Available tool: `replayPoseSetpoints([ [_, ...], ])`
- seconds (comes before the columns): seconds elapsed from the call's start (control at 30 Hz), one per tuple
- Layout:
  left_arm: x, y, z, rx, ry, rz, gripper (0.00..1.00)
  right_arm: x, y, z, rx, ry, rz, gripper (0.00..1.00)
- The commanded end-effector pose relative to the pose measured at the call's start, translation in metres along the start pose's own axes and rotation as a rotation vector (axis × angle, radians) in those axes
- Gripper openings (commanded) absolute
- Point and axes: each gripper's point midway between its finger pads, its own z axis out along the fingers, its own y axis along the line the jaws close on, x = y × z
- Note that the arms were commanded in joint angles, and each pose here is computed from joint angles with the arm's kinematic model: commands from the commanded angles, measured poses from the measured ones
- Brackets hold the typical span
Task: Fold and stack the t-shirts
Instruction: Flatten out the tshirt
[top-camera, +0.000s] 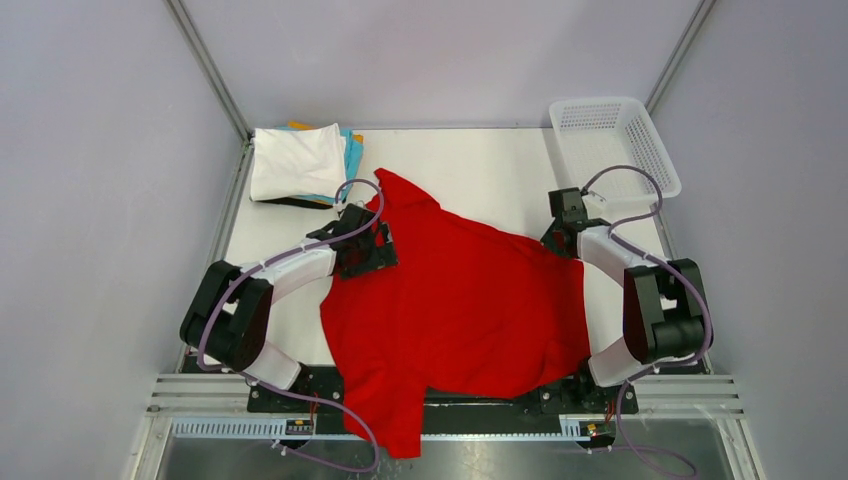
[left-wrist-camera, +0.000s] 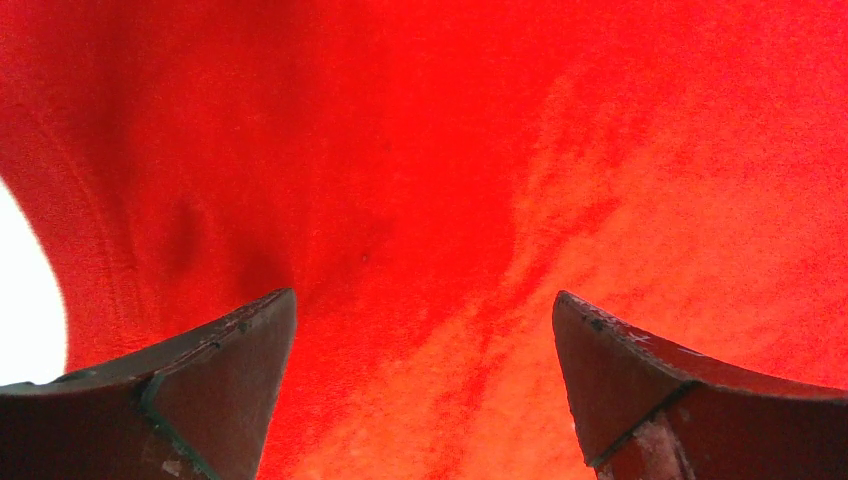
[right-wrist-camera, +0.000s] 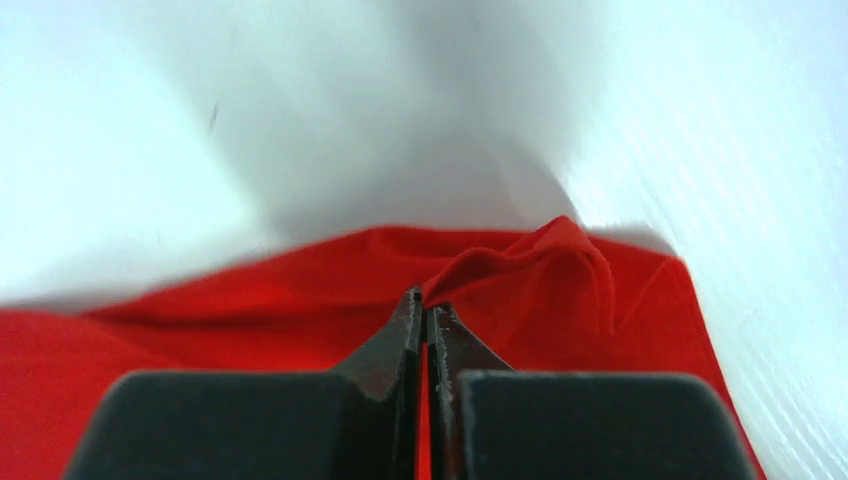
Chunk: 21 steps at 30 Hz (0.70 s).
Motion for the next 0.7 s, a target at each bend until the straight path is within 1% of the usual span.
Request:
replayPoseSetpoints([
  [0.0,-0.009,0.016,0.004,-0.079,-0.032,-0.001,0.99,-0.038,0.005,0.015,0.029,-0.064,0.05,0.0],
  [0.1,-0.013,0.019,0.002,-0.095,-0.039,0.005,0.99,-0.053,0.012,0.019,0.02,-0.072,0.047,0.0],
  [0.3,-0.015,0.023,0.0,-0.115,-0.038,0.023,0.99,-0.091,0.007,0.014,0.052,-0.164,0.093,0.0],
  [0.5,-0.013,0.026,0.001,-0.126,-0.027,0.028,0.99,-0.108,0.008,0.016,0.059,-0.203,0.141,0.0],
  [0.57,-0.013,0.026,0.0,-0.126,-0.026,0.033,0.99,-0.111,0.011,0.014,0.05,-0.2,0.138,0.04],
  [0.63,-0.013,0.025,-0.002,-0.12,-0.024,0.036,0.99,-0.111,0.016,0.011,0.024,-0.191,0.131,0.19],
  [0.67,-0.014,0.025,-0.003,-0.115,-0.026,0.037,0.99,-0.11,0.017,0.009,0.013,-0.187,0.13,0.23],
])
